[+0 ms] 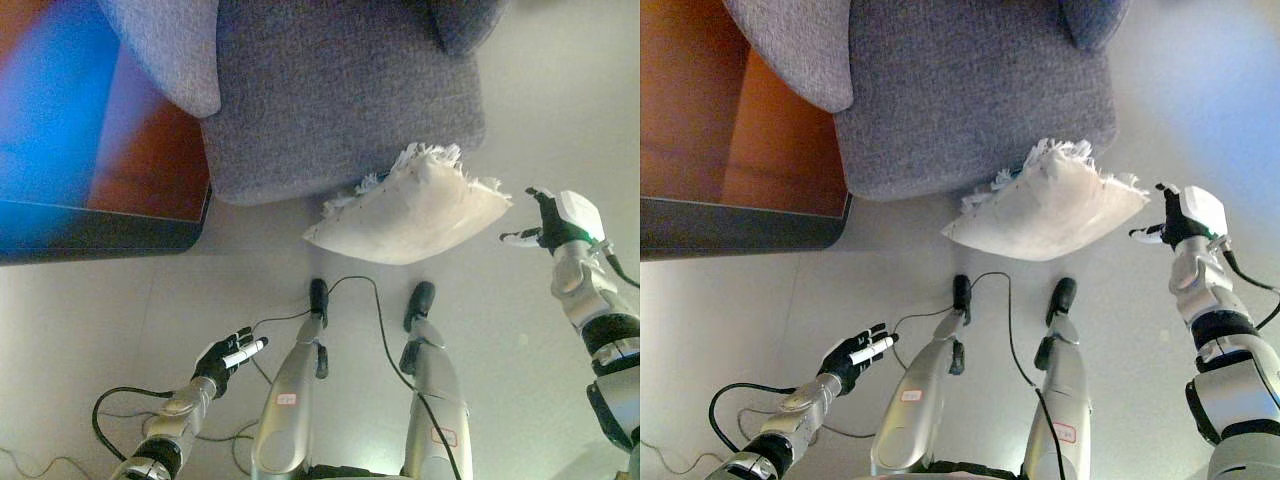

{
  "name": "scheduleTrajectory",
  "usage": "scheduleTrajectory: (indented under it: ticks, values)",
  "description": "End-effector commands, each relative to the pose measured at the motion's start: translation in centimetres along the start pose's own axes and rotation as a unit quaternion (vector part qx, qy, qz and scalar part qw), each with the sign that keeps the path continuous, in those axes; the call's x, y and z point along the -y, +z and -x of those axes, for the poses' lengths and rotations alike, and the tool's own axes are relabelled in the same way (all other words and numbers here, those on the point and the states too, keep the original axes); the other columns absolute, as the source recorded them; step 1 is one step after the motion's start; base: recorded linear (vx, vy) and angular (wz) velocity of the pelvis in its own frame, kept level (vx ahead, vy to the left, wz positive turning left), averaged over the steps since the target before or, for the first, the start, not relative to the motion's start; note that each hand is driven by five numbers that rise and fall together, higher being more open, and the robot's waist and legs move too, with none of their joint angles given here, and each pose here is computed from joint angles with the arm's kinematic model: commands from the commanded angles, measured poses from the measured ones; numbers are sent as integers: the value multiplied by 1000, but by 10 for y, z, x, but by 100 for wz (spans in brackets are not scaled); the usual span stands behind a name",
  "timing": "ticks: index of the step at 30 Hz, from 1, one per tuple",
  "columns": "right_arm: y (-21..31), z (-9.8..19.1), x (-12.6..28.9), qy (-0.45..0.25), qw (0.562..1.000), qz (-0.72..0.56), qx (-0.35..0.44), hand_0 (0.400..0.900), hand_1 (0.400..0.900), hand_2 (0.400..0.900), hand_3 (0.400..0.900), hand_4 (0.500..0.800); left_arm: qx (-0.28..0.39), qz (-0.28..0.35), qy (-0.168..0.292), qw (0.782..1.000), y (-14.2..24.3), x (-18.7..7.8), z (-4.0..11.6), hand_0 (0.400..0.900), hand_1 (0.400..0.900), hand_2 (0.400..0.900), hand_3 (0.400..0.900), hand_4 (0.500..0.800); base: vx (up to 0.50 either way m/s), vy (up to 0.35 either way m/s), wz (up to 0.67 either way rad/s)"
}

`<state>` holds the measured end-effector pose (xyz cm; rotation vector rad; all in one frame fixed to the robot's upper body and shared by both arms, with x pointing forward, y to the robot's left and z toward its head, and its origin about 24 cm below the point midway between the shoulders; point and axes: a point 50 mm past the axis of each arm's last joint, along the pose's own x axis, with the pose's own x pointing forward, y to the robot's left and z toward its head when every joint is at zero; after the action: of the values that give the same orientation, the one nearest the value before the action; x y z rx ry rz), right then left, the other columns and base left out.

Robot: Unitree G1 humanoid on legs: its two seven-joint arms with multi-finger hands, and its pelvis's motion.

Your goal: Pick up the pillow and put it on the sofa.

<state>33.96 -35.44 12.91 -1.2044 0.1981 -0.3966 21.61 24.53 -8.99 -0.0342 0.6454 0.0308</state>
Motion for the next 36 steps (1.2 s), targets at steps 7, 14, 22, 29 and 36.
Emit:
scheduleTrajectory:
  ticks: [7,14,22,29,36]
  values:
    - [28,-14,92,-91,992,51,70,900,900,900,900,800,-7,27,14,999,-33,-17,26,900,900,900,900,800,27,62,7]
    - [74,-17,114,-98,983,61,144,900,900,900,900,800,1,42,4,999,-35,-13,29,900,900,900,900,800,16,56,0]
    - [105,-15,132,-103,973,60,198,900,900,900,900,800,1,51,-14,999,-43,-6,33,900,900,900,900,800,3,36,1]
    - [130,-13,141,-87,968,36,233,900,900,900,900,800,4,54,-18,998,-45,-4,36,900,900,900,900,800,0,0,0]
    - [141,-10,143,-43,966,-5,256,596,596,596,596,618,3,52,-17,999,-48,-5,38,900,900,900,900,800,0,0,0]
